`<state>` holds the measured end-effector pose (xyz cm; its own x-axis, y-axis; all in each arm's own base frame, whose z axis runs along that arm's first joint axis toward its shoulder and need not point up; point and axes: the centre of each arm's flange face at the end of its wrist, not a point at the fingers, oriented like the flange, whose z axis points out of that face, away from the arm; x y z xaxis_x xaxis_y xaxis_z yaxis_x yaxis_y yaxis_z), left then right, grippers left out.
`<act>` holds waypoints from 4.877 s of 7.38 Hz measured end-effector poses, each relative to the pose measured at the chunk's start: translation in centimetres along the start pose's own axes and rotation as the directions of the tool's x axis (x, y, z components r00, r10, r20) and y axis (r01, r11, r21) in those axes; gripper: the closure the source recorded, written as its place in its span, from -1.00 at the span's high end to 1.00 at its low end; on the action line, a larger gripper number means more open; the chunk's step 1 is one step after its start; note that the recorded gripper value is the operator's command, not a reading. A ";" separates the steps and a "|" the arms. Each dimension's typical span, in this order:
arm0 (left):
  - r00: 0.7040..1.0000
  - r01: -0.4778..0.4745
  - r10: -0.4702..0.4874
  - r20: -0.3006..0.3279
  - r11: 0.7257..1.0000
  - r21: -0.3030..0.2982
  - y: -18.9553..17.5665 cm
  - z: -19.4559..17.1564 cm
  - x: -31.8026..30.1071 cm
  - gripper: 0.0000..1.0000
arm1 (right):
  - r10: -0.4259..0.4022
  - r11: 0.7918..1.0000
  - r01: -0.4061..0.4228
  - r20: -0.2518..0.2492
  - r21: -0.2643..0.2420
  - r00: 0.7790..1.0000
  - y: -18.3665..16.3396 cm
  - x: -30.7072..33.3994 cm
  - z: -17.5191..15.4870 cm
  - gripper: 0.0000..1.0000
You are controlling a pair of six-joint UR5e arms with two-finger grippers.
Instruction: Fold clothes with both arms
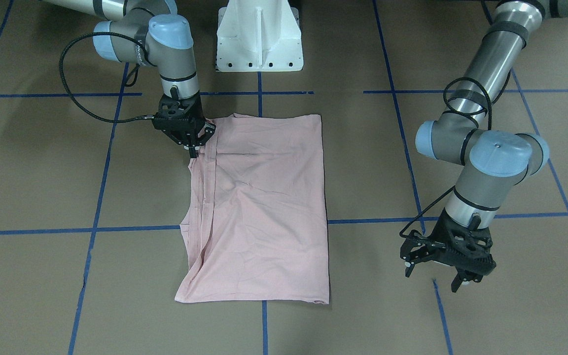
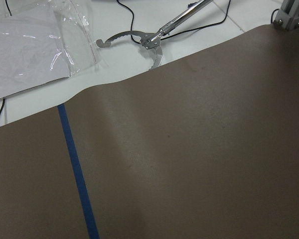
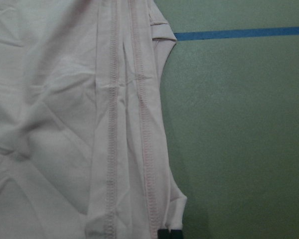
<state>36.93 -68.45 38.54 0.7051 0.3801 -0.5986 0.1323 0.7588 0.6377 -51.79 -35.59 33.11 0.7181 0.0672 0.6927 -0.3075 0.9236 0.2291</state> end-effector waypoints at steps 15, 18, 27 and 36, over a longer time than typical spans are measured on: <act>0.885 0.432 -0.464 -0.032 0.846 -0.312 24.8 -13.0 33.0 0.37 | 0.051 0.999 -0.049 0.131 -0.018 0.990 0.8 6.6 -8.8 1.00; 0.894 0.413 -0.447 -0.023 0.845 -0.341 26.7 -13.0 33.6 0.22 | 0.050 0.999 -0.048 0.130 -0.018 0.990 0.8 6.6 -8.7 1.00; 0.880 0.429 -0.474 -0.038 0.825 -0.367 28.1 -15.6 33.3 0.09 | 0.050 0.999 -0.048 0.126 -0.018 0.991 0.8 6.7 -8.6 1.00; 0.792 0.585 -0.608 0.060 0.727 -0.358 28.5 -13.9 33.0 -0.02 | 0.049 0.999 -0.048 0.122 -0.012 0.991 0.8 6.8 -8.5 1.00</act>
<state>54.27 -26.91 30.24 0.5194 -0.1918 -0.8327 0.2594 0.9639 -0.0602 -41.82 -31.22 32.23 0.6205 0.0661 0.7814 -0.3342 0.9237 0.1872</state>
